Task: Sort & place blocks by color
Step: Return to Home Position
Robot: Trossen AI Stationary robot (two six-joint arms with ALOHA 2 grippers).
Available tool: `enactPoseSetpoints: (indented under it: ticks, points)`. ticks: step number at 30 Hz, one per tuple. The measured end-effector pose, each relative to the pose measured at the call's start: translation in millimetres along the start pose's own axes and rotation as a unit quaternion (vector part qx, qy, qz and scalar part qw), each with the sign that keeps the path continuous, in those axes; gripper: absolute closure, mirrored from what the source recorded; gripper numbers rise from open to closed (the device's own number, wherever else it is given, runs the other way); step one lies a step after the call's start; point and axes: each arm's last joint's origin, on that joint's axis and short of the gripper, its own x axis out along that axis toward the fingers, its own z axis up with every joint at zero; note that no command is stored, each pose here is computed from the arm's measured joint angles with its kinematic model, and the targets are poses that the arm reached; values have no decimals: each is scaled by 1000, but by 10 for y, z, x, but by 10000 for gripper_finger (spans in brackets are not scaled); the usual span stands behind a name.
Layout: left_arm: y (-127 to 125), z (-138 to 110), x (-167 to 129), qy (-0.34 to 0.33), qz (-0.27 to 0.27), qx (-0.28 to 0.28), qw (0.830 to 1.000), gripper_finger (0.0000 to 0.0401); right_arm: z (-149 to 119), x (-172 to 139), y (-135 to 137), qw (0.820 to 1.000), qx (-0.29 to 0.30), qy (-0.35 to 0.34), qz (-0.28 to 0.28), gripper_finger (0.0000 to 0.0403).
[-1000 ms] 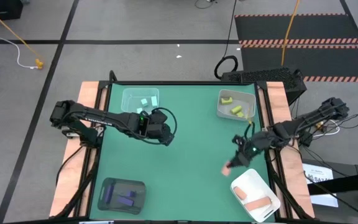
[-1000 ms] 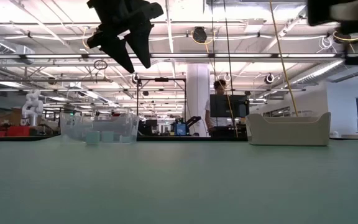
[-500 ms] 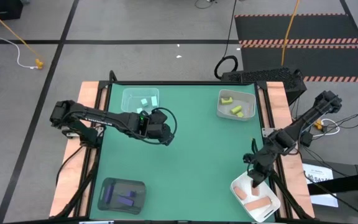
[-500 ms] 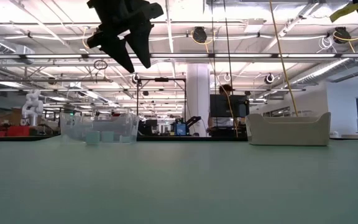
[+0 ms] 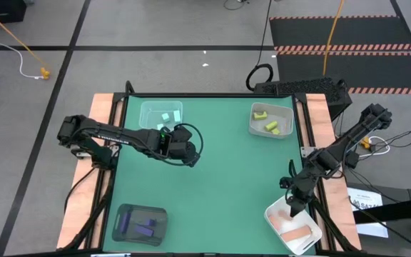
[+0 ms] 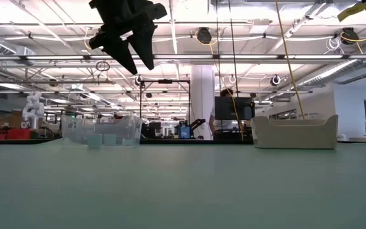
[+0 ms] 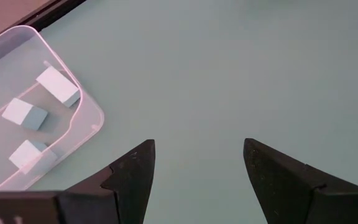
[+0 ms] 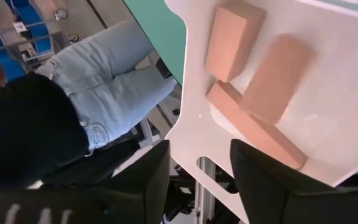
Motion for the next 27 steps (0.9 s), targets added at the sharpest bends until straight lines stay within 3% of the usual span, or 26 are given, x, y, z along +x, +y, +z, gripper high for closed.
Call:
enactPoseSetpoints:
  ticks: [7,12,19,23,27]
  points:
    - [0,0,0,0,0,0,1000,158,8,-1,2,999,-44,-11,1,218]
    - [-4,18,-71,-13,-16,15,1000,158,71,-13,69,978,-160,-130,19,214]
    - [127,75,-353,-35,-47,71,996,158,167,-106,103,920,-294,-259,-7,221]
    - [259,117,-561,-55,-66,84,993,158,267,-217,89,862,-338,-373,-66,222]
    - [414,135,-757,-70,-76,79,992,158,388,-358,73,799,-319,-493,-129,222]
